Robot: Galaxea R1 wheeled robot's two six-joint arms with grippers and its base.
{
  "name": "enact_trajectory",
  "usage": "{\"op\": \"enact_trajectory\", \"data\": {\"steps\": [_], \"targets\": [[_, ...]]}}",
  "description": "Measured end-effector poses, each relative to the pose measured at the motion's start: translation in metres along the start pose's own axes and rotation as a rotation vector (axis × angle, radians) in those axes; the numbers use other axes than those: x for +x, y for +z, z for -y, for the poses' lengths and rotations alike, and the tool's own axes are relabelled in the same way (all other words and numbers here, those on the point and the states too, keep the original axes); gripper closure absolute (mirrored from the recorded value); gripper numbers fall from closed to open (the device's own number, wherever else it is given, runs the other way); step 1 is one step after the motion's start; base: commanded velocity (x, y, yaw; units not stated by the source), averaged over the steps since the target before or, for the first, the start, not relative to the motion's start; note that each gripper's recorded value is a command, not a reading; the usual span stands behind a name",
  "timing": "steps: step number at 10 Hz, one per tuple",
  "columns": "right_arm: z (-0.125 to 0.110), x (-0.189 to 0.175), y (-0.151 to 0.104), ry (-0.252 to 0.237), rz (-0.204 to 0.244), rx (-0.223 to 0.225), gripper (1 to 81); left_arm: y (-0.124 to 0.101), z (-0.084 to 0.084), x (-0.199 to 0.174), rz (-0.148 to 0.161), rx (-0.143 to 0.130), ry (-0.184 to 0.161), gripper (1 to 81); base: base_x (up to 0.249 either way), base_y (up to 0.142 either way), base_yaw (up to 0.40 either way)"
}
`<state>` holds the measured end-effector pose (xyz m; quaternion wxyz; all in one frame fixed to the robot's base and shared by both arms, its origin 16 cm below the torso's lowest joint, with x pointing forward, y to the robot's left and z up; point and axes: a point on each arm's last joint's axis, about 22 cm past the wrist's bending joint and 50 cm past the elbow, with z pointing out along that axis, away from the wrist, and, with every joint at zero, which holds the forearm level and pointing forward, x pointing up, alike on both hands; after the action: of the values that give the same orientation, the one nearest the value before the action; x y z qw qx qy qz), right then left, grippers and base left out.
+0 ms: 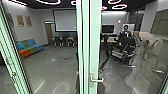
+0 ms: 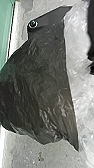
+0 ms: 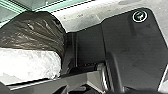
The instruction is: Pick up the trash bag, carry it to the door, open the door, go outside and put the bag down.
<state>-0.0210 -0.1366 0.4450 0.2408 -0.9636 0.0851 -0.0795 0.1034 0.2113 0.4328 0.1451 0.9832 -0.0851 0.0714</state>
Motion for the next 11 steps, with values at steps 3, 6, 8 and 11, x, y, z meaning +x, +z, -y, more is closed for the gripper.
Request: {"op": "enact_trajectory", "data": {"steps": [3, 6, 8, 11], "targets": [[-0.0018, -0.0003, 0.0003, 0.000, 0.000, -0.006, 1.0, 0.0009, 0.0008, 0.0020, -0.001, 0.008, 0.001, 81.1, 0.000, 0.000, 0.120], [-0.0007, -0.0009, 0.0019, 0.000, 0.000, -0.009, 1.0, 0.0023, -0.0013, 0.0008, 0.001, 0.011, 0.002, 81.1, 0.000, 0.000, 0.098], [-0.0009, -0.0008, 0.0020, -0.001, 0.000, -0.010, 1.0, 0.0023, -0.0013, -0.0002, 0.002, 0.011, 0.003, 81.1, 0.000, 0.000, 0.000], [-0.0008, -0.0011, 0.0022, -0.001, 0.001, -0.010, 1.0, 0.0024, -0.0014, 0.0023, -0.001, 0.011, 0.003, 81.1, 0.000, 0.000, 0.000]]}}
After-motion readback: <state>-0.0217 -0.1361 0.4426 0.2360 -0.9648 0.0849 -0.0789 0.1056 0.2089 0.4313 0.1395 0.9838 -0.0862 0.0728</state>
